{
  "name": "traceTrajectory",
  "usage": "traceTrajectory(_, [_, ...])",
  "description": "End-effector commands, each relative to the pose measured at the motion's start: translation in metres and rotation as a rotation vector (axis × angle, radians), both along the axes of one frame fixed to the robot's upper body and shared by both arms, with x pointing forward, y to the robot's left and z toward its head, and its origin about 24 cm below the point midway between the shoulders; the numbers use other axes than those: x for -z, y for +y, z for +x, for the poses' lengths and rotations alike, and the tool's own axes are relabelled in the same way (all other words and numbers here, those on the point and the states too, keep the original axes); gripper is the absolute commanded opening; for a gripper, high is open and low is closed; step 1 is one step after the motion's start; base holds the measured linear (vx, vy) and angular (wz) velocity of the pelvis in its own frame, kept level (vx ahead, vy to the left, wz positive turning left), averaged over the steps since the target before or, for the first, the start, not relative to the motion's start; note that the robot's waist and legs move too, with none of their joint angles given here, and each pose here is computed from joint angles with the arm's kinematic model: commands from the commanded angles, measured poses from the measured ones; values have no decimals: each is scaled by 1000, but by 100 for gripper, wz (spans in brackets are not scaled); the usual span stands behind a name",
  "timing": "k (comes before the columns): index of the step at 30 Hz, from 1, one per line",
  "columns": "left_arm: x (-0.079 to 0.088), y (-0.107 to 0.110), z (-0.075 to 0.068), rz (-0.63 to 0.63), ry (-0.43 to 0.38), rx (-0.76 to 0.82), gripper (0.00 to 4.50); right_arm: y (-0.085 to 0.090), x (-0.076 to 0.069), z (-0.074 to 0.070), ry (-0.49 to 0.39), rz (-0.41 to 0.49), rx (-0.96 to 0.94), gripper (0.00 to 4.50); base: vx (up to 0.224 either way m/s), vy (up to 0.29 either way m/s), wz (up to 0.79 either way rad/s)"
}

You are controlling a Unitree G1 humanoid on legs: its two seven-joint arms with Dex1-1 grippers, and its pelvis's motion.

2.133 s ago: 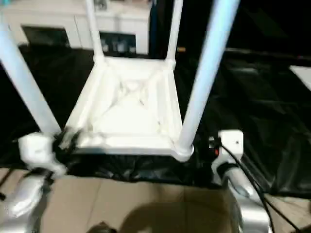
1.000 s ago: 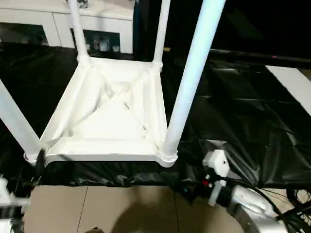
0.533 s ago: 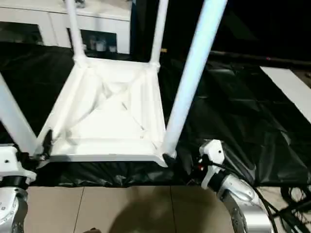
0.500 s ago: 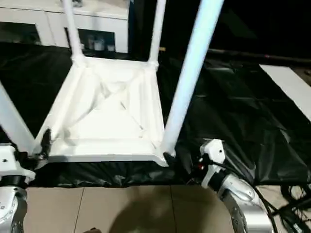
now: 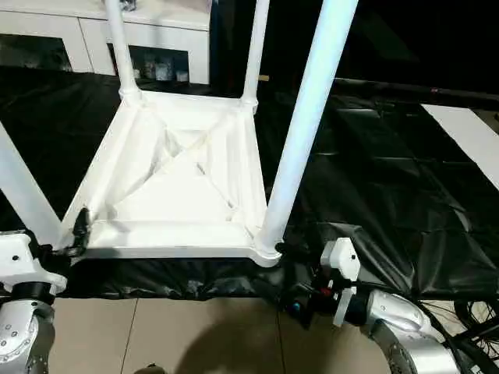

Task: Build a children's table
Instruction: Flip table

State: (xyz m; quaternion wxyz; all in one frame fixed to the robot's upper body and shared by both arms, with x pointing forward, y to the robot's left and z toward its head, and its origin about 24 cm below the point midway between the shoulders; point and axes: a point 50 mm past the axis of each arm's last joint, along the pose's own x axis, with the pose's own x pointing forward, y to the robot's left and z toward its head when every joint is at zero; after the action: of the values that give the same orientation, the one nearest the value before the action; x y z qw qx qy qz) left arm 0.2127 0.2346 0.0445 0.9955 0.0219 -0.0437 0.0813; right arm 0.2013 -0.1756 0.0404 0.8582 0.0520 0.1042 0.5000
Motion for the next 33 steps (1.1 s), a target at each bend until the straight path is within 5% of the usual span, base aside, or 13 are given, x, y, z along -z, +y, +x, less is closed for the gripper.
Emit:
traceTrajectory(1, [3,-7,4,-16,28,35,393,3,-3,1,-11,-3,-26,450,0,0,0])
traceTrajectory(11, [6,-3,3,-67,61,27,320,18,-1,10,-22,-8,-46,450,0,0,0])
traceTrajectory(20, [3,-10,6,-165,56,76,244,18,16,21,-16,-39,-13,450,0,0,0])
traceTrajectory(27, [-21,-28,21,-611,-50,109,233,3,48,25,38,-34,63,450,0,0,0])
traceTrajectory(33, [-33,-40,31,-678,-77,154,229,-16,81,22,114,-68,107,450,0,0,0])
